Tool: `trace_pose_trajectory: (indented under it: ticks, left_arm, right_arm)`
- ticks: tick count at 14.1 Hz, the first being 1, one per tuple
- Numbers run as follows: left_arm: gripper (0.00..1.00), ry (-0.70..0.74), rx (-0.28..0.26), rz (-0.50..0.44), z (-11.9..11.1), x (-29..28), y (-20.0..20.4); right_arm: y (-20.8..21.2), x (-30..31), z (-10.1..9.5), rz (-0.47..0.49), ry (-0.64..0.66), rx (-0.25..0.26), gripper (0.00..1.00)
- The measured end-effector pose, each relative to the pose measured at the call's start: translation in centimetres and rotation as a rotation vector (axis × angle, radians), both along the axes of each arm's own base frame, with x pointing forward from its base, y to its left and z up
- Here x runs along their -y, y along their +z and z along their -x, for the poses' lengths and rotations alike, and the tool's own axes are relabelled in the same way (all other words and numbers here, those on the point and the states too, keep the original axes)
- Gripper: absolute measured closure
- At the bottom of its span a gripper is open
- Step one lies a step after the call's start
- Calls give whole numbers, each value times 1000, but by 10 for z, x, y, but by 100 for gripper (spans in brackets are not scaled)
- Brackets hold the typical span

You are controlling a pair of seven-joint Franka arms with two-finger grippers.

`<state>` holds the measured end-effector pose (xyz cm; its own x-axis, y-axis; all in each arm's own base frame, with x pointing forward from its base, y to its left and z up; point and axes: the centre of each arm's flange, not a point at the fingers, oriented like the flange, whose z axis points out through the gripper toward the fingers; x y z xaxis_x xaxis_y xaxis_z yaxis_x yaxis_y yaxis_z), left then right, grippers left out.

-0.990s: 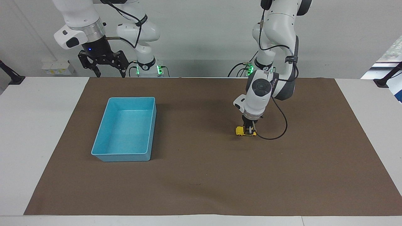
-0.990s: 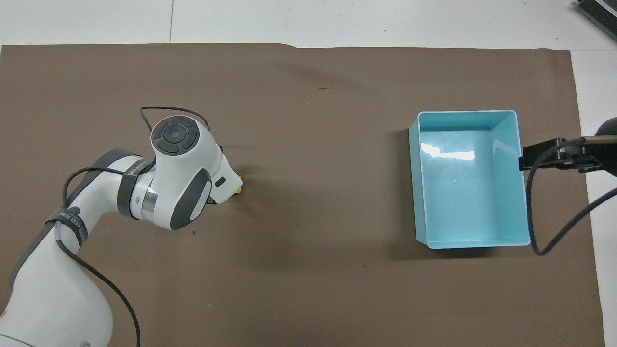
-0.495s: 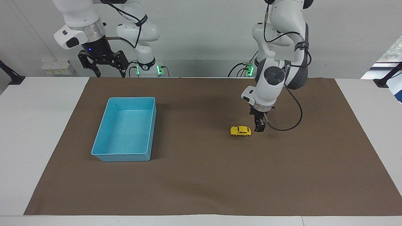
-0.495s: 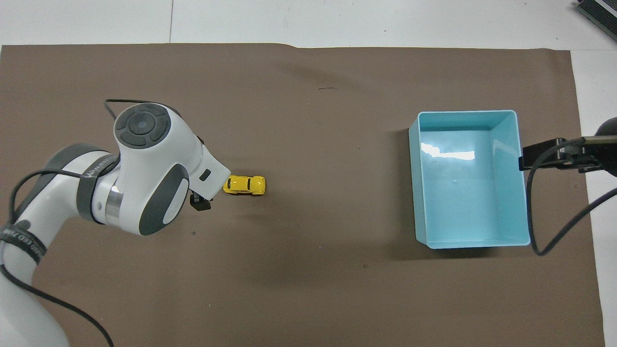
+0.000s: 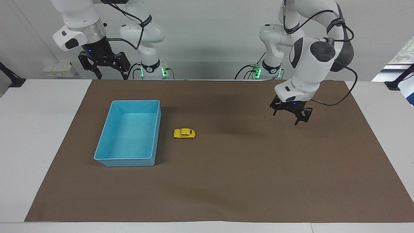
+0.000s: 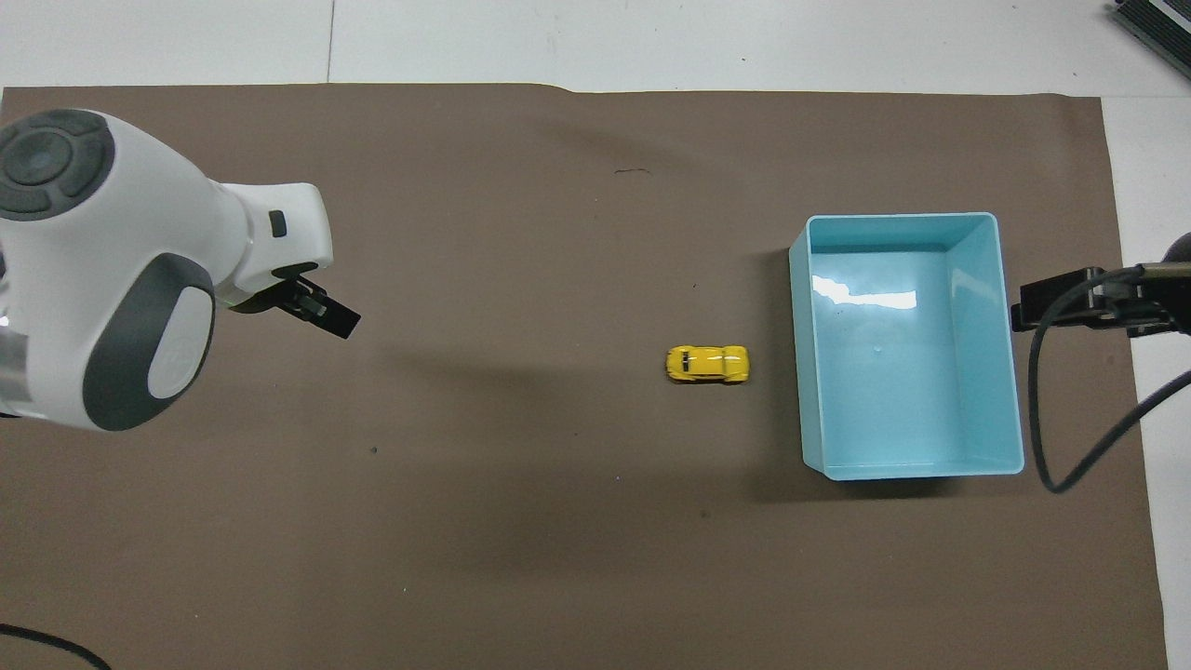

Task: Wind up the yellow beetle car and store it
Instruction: 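Release the car and withdraw the left gripper to rest, then move the right gripper over the car beside the blue box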

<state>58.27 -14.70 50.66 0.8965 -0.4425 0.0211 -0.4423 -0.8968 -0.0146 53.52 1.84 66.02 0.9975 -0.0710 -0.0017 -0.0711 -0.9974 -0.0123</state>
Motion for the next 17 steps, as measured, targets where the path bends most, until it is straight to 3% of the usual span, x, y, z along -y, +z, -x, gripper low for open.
trace_pose_trajectory:
  ticks: [4,8,10,13,17]
  left_arm:
    - [0,273,49,21,-13,-35,41]
    - [0,360,37,18,-8,-66,96]
    - [0,354,51,24,8,-79,127]
    - [0,358,25,20,33,-92,151]
    - [0,376,9,16,38,-105,154]
  right_arm:
    - [0,-3,2,0,65,-9,0]
    - [-2,-16,7,-30,282,-10,0]
    - [-5,-33,16,-43,434,-16,0]
    - [-12,-64,24,-47,714,-22,0]
    - [-34,-84,19,-45,1086,9,0]
